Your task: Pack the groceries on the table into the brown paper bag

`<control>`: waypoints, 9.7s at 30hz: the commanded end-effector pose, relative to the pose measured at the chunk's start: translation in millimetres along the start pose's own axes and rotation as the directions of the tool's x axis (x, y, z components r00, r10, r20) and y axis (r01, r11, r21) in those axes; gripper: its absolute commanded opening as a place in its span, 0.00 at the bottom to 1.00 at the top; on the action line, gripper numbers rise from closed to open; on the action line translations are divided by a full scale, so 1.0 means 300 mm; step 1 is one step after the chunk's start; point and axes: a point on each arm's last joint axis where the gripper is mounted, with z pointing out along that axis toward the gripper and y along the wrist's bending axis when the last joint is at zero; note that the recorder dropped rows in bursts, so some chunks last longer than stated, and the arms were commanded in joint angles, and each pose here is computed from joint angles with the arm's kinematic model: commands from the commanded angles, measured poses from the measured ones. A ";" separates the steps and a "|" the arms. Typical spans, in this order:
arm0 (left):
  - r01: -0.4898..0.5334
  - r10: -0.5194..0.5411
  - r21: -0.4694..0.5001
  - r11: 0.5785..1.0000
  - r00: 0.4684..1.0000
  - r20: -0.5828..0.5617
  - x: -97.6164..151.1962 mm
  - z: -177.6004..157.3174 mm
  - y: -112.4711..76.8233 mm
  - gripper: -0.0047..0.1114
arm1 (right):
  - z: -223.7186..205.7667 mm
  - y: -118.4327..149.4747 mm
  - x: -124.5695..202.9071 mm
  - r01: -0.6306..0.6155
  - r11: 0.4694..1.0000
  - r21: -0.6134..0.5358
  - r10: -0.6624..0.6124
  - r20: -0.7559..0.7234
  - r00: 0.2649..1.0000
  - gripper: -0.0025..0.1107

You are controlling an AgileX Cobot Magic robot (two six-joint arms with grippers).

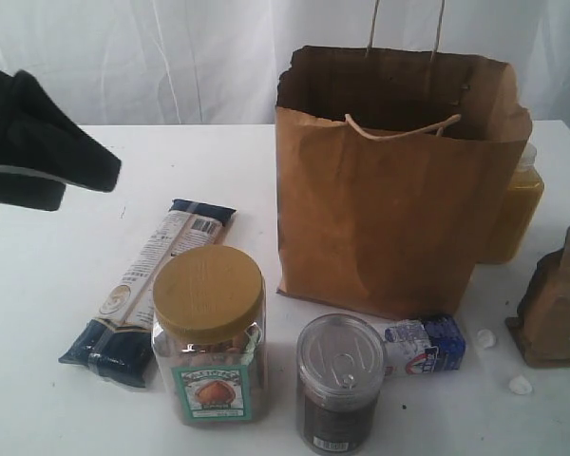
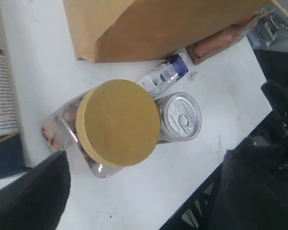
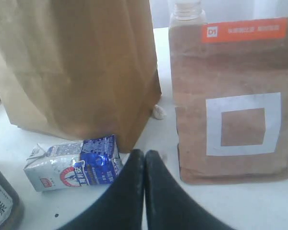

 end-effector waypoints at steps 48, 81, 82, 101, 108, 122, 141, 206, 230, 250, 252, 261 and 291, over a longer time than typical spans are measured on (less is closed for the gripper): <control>-0.321 0.290 -0.004 0.947 0.861 -0.418 -0.139 0.304 -0.112 0.95 | -0.001 0.001 -0.004 0.001 1.000 -0.005 -0.001 0.016 1.000 0.02; -0.503 0.386 -0.088 0.860 0.753 -0.533 -0.104 0.447 -0.123 0.95 | -0.001 0.001 -0.004 0.003 1.000 -0.004 -0.003 0.017 1.000 0.02; -0.502 0.384 -0.087 0.860 0.751 -0.537 -0.103 0.453 -0.120 0.95 | -0.001 0.001 -0.004 0.003 1.000 -0.004 -0.003 0.017 1.000 0.02; -0.525 0.382 -0.086 0.846 0.712 -0.589 -0.087 0.479 -0.113 0.95 | -0.001 0.001 -0.004 0.003 1.000 -0.004 -0.003 0.017 1.000 0.02; -0.618 0.442 -0.102 0.780 0.659 -0.609 -0.062 0.502 -0.160 0.95 | -0.001 0.001 -0.004 0.003 1.000 -0.004 -0.003 0.017 1.000 0.02; -0.600 0.392 -0.110 0.793 0.639 -0.661 -0.046 0.590 -0.124 0.95 | -0.001 0.001 -0.004 0.002 1.000 -0.005 -0.002 0.016 1.000 0.02; -0.666 0.343 -0.168 0.726 0.564 -0.751 -0.046 0.574 -0.080 0.05 | -0.001 0.001 -0.004 0.002 1.000 -0.005 -0.002 0.016 1.000 0.02; -0.687 0.691 -0.112 0.718 0.723 -0.006 -0.531 0.383 -0.444 0.04 | -0.001 0.001 -0.004 0.002 1.000 -0.005 -0.001 0.016 1.000 0.02; -0.686 0.662 -0.104 0.720 0.724 -0.195 -0.518 0.626 -0.319 0.04 | -0.001 0.001 -0.004 0.004 1.000 -0.004 -0.004 0.017 1.000 0.02; -0.586 0.507 -0.143 0.797 0.779 -0.369 -0.474 0.736 -0.231 0.04 | -0.001 0.001 -0.004 0.004 1.000 -0.004 -0.004 0.017 1.000 0.02; -0.589 0.495 -0.168 0.791 0.776 -0.392 -0.472 0.729 -0.222 0.04 | -0.001 0.001 -0.004 0.004 1.000 -0.004 -0.004 0.017 1.000 0.02; -0.579 0.456 -0.214 0.787 0.779 -0.430 -0.468 0.720 -0.206 0.52 | -0.001 0.001 -0.004 0.004 1.000 -0.004 -0.004 0.017 1.000 0.02; -0.535 0.455 -0.127 0.835 0.802 -0.386 -0.461 0.695 -0.253 0.95 | -0.001 0.001 -0.004 0.004 1.000 -0.004 -0.004 0.017 1.000 0.02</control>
